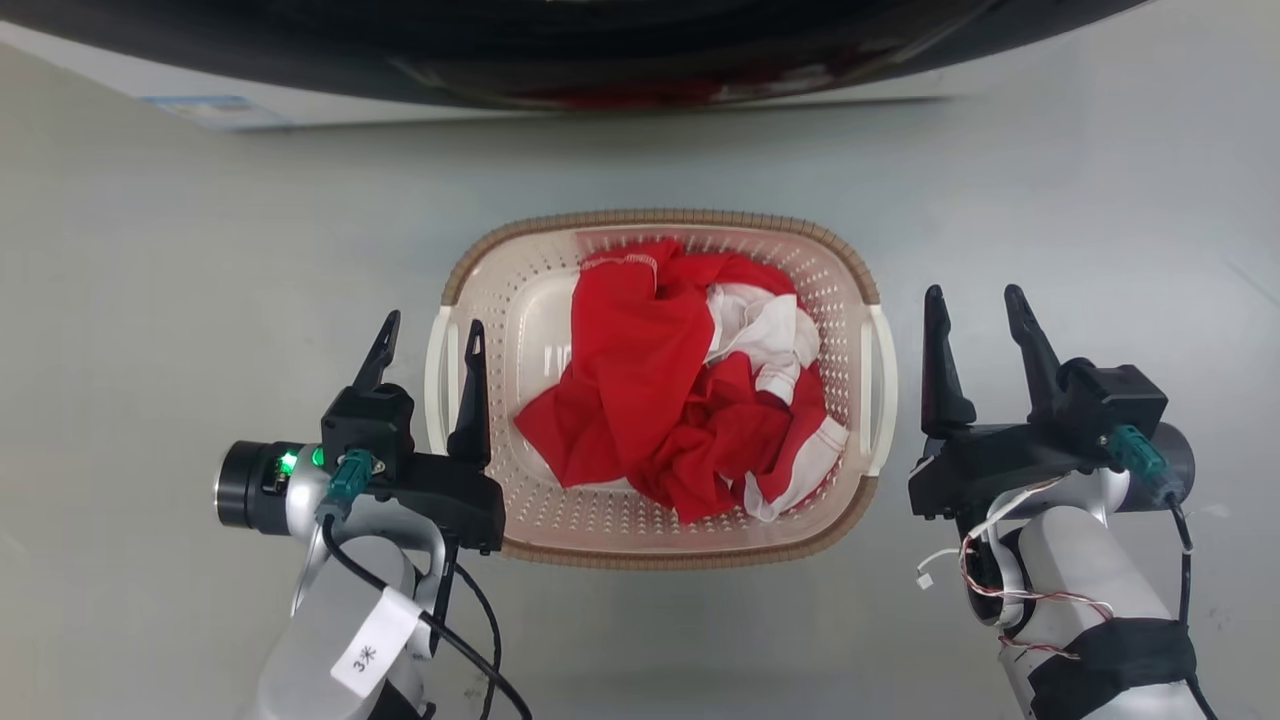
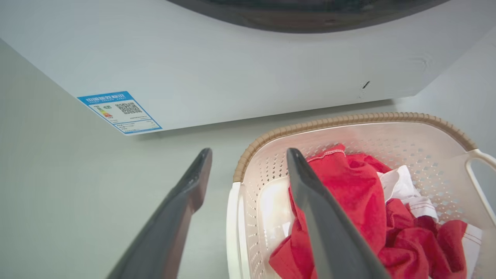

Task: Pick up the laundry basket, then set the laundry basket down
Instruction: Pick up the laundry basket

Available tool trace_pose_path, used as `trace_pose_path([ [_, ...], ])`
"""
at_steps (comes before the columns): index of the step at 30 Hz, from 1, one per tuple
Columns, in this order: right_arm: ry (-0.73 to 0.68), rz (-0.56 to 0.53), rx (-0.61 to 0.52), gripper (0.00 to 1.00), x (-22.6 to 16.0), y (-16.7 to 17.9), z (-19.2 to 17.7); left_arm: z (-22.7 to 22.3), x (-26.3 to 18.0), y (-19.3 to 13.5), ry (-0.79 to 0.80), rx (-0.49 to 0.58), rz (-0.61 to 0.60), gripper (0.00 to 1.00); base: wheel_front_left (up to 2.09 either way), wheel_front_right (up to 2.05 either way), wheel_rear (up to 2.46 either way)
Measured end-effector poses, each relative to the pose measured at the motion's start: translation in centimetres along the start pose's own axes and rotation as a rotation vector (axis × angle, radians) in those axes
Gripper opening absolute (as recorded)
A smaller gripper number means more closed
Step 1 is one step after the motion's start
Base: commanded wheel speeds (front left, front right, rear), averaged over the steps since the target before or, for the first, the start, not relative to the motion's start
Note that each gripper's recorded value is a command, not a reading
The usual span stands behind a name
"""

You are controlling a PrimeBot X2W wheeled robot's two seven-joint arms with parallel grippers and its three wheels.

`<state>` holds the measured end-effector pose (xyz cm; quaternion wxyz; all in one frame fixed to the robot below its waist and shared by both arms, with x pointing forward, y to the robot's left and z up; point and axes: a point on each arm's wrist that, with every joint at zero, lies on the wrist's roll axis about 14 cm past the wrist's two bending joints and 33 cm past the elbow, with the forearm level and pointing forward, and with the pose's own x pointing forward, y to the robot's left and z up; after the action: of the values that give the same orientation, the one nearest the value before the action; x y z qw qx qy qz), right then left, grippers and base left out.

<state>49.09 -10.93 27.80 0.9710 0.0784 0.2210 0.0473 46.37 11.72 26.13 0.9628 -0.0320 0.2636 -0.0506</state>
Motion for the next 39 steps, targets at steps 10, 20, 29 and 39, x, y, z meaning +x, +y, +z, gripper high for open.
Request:
trace_pose_path([
  [10, 0.159, -0.003, 0.014, 1.0, 0.5, -0.2, -5.9, -6.2, 0.2, 1.1, 0.181, -0.029, 0.032, 1.0, 0.0, 0.0, 0.0],
  [20, 0.222, 0.018, 0.033, 1.0, 1.1, 0.5, -8.2, -8.9, 1.0, 1.3, 0.263, -0.04, 0.024, 1.0, 0.0, 0.0, 0.0],
  [29, 0.285, 0.025, 0.025, 1.0, 2.0, 0.4, -10.8, -11.3, 1.9, 2.0, 0.336, -0.065, 0.052, 1.0, 0.0, 0.0, 0.0],
  [39, 0.337, 0.053, 0.035, 1.0, 2.3, 1.3, -12.4, -12.6, 1.9, 2.3, 0.385, -0.059, 0.048, 1.0, 0.0, 0.0, 0.0],
])
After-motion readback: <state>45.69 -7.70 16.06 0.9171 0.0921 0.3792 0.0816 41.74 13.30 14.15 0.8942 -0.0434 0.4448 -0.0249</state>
